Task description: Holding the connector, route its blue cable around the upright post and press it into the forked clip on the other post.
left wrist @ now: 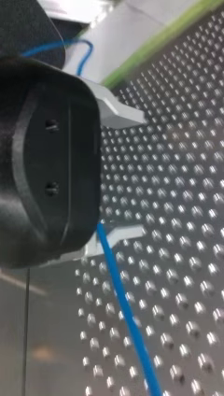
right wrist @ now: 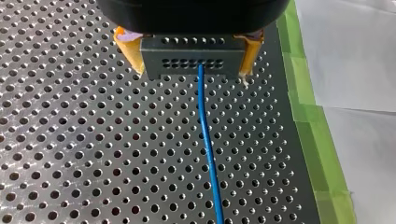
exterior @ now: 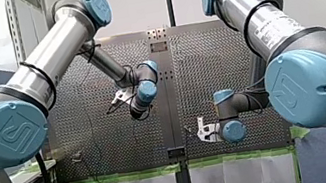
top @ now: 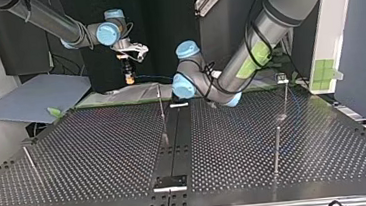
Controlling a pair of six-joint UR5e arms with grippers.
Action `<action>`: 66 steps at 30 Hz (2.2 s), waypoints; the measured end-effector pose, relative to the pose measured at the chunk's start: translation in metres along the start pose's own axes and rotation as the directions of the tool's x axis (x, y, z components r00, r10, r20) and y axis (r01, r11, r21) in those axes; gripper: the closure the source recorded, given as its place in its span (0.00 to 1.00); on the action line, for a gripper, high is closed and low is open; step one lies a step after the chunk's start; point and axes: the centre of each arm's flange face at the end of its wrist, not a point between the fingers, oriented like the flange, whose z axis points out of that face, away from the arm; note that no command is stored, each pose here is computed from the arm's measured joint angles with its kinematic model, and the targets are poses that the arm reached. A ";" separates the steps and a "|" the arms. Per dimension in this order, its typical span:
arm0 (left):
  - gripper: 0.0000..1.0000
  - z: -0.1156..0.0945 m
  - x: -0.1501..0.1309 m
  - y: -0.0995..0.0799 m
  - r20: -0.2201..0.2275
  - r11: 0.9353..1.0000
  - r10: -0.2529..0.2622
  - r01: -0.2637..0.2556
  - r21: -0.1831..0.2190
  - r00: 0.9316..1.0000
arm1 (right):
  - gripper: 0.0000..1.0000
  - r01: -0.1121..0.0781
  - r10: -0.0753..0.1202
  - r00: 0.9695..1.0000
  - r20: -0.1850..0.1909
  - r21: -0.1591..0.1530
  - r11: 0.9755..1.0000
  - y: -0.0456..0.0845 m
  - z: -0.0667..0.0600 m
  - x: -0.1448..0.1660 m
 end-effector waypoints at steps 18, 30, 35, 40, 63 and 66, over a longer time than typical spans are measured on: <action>0.00 0.009 0.034 -0.010 -0.046 0.998 0.043 -0.045 -0.050 0.998 | 1.00 0.004 -0.005 1.000 0.006 0.004 1.000 -0.002 -0.001 -0.001; 0.00 0.021 0.076 -0.055 -0.084 0.995 0.097 -0.098 -0.008 0.992 | 1.00 0.006 -0.006 1.000 0.010 0.004 1.000 -0.002 -0.002 -0.001; 0.00 0.024 0.095 -0.076 -0.089 0.992 0.123 -0.121 0.032 0.988 | 1.00 0.007 -0.007 1.000 0.010 0.004 1.000 -0.002 -0.002 -0.001; 0.00 0.025 0.115 -0.100 -0.089 0.987 0.147 -0.139 0.084 0.985 | 1.00 0.008 -0.008 1.000 0.010 0.004 1.000 -0.002 -0.002 -0.001; 0.00 0.018 0.116 -0.131 -0.037 0.974 0.010 -0.001 0.229 0.999 | 1.00 0.008 -0.008 1.000 0.010 -0.001 1.000 0.000 -0.001 -0.001; 0.00 0.017 0.114 -0.134 -0.029 0.969 -0.020 0.027 0.247 0.999 | 1.00 0.010 -0.010 1.000 0.010 0.000 1.000 0.000 -0.001 -0.001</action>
